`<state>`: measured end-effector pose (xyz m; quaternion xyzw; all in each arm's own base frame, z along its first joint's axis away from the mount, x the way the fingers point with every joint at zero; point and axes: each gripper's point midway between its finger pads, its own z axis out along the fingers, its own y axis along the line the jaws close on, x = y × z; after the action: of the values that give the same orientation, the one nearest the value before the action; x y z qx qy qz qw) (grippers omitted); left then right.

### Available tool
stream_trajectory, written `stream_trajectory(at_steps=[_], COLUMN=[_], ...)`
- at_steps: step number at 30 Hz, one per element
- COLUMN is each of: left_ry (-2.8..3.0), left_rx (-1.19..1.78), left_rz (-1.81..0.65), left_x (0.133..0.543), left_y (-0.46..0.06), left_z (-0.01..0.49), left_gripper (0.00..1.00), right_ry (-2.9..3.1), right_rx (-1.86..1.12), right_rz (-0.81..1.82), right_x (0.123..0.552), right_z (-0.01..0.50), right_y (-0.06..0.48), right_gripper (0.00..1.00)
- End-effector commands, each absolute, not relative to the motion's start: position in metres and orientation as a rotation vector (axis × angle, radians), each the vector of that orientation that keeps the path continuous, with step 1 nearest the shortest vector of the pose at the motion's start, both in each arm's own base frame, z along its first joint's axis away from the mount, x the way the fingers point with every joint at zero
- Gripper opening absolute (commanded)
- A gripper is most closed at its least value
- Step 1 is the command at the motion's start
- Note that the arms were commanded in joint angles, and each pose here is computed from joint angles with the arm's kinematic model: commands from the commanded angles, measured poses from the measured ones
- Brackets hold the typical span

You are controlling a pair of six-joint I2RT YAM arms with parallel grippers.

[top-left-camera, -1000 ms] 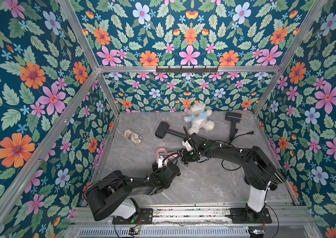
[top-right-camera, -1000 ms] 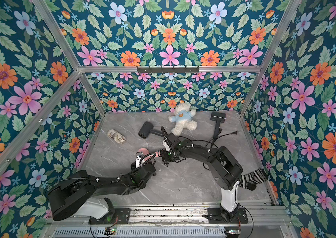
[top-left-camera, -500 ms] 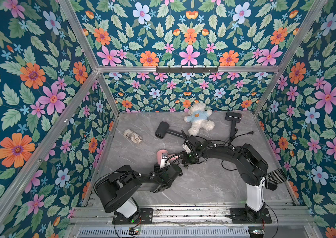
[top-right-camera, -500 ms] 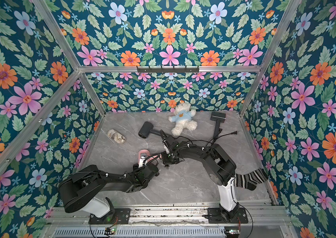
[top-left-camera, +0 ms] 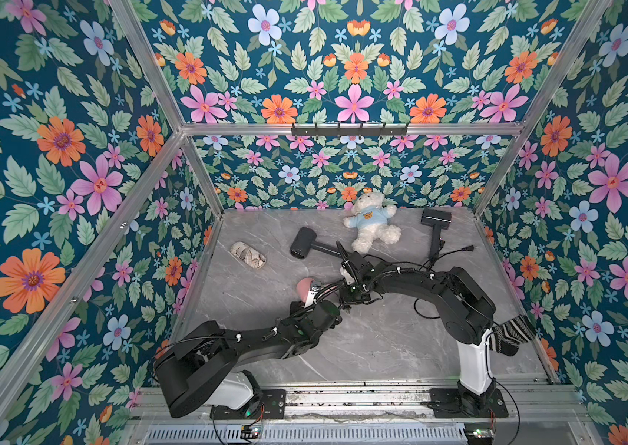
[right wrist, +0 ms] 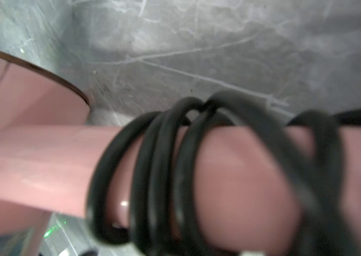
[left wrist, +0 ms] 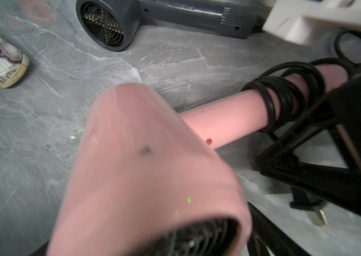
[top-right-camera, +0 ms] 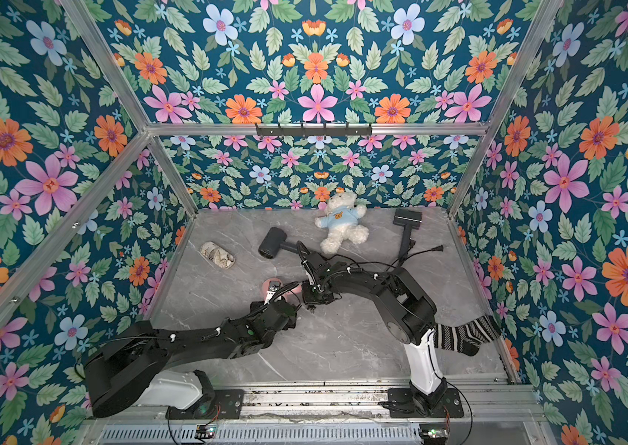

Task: Wrap the cord around the hair dryer
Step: Place the hair dryer at the center of the board.

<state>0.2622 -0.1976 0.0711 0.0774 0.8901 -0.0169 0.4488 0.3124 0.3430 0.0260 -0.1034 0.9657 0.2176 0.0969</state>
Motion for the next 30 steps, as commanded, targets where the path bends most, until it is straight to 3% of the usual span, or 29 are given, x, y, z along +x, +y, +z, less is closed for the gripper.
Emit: stream_trajectory(at_steps=[1,9,25,30], left_ry=[2.200,2.137,2.094,2.107], left_rx=[0.252,0.216,0.005,-0.060], left_rz=[-0.095,-0.105,-0.104,-0.066], left_x=[0.258,0.260,0.273,0.287], left_y=[-0.205,-0.187,-0.155,-0.142], left_z=[0.087,0.129,0.159,0.161], left_gripper=[0.99,0.99,0.99,0.99], right_ry=[2.874,2.893,2.890,2.863], right_rx=[-0.268,-0.241,-0.252,-0.279], right_rz=[0.609,0.550,0.541,0.623], right_x=[0.310,0.309,0.308,0.303], right_z=[0.025,0.021,0.023,0.047], right_y=[0.341,0.335,0.335,0.340], right_gripper=[0.16,0.28,0.26,0.49])
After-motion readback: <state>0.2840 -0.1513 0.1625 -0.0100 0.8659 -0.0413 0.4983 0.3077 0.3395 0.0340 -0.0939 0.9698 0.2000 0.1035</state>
